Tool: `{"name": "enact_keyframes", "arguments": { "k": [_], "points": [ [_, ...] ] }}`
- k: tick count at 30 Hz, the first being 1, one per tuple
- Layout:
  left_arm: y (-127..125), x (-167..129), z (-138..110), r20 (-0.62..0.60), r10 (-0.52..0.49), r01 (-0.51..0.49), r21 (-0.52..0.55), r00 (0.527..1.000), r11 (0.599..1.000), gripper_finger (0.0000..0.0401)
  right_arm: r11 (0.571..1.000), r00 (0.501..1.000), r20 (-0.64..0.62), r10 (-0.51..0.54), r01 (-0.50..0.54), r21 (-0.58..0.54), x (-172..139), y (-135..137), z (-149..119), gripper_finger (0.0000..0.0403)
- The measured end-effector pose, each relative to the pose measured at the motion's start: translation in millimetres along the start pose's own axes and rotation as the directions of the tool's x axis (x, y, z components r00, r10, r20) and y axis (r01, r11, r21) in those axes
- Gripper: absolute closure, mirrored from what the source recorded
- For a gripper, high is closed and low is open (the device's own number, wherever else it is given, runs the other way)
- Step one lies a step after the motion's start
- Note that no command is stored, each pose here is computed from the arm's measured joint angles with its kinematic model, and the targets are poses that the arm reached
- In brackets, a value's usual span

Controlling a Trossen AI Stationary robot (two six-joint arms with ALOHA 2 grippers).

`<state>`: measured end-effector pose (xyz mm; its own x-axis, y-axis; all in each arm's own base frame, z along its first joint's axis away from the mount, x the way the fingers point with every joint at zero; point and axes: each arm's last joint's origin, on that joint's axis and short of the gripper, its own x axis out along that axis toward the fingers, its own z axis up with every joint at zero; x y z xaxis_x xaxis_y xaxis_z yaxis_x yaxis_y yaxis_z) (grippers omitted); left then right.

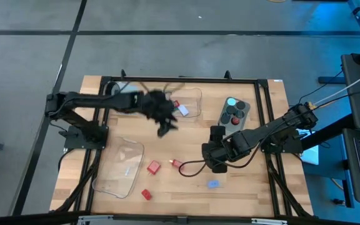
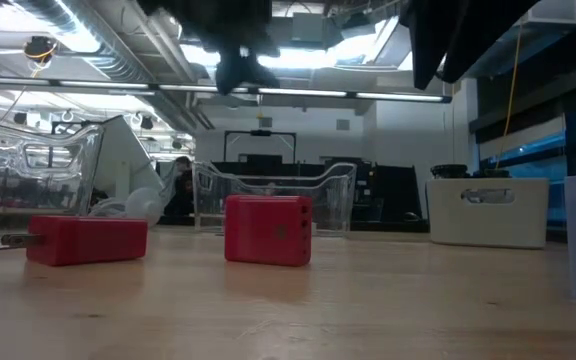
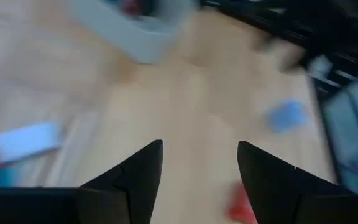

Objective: Pick & Place Office items
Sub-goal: Put the top right red USB adapter into the left clear bin

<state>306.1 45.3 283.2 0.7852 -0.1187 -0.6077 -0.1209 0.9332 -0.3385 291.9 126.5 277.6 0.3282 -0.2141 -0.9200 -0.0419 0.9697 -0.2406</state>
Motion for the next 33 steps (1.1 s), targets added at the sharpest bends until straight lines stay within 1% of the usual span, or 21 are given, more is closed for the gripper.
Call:
{"name": "enact_keyframes", "arguments": {
  "k": [3,7,10,12,14,16,19,21,24,28,33],
  "points": [
    [-38,4,-11,-0.020,-0.022,0.024,0.074,1.000,0.997,0.0195,1.000,1.000,0.005,-0.013,0.013,-0.013,0,0,0,0.0138],
    [-79,12,-29,-0.020,0.026,-0.020,0.226,0.999,0.974,0.0195,0.999,0.999,0.013,-0.032,0.032,0.033,0,-1,1,0.0138],
    [-101,22,-42,-0.016,0.072,-0.062,0.337,0.997,0.939,0.0195,0.997,0.999,0.016,-0.039,0.038,0.068,0,-1,1,0.0138],
    [-113,28,-50,0.002,0.085,-0.079,0.390,0.996,0.917,0.0195,0.995,0.999,0.016,-0.040,0.038,0.088,0,-1,1,0.0138],
    [-124,35,-57,-0.009,0.062,-0.052,0.427,0.998,0.903,0.0195,0.992,0.999,0.016,-0.039,0.036,0.118,0,-1,1,0.0138],
    [-132,44,-67,-0.043,0.043,-0.020,0.440,0.998,0.898,0.0195,0.986,0.999,0.015,-0.037,0.034,0.162,0,-1,1,0.0138],
    [-140,58,-79,-0.067,0.056,-0.018,0.471,0.996,0.882,0.0195,0.973,0.999,0.014,-0.035,0.031,0.230,0,-1,1,0.0138],
    [-142,67,-87,-0.075,0.093,-0.042,0.513,0.993,0.858,0.0195,0.965,0.999,0.014,-0.035,0.030,0.261,0,-1,1,0.0138],
    [-142,82,-96,-0.101,0.109,-0.034,0.558,0.989,0.829,0.0195,0.960,0.999,0.013,-0.035,0.030,0.280,0,-1,0,0.0138],
    [-139,101,-106,-0.136,0.104,-0.008,0.568,0.985,0.823,0.0195,0.953,0.999,0.012,-0.035,0.030,0.303,0,-1,0,0.0138],
    [-128,119,-112,-0.166,0.133,-0.008,0.599,0.977,0.801,0.0195,0.952,0.999,0.011,-0.035,0.030,0.306,0,-1,0,0.0138]
  ]
}}
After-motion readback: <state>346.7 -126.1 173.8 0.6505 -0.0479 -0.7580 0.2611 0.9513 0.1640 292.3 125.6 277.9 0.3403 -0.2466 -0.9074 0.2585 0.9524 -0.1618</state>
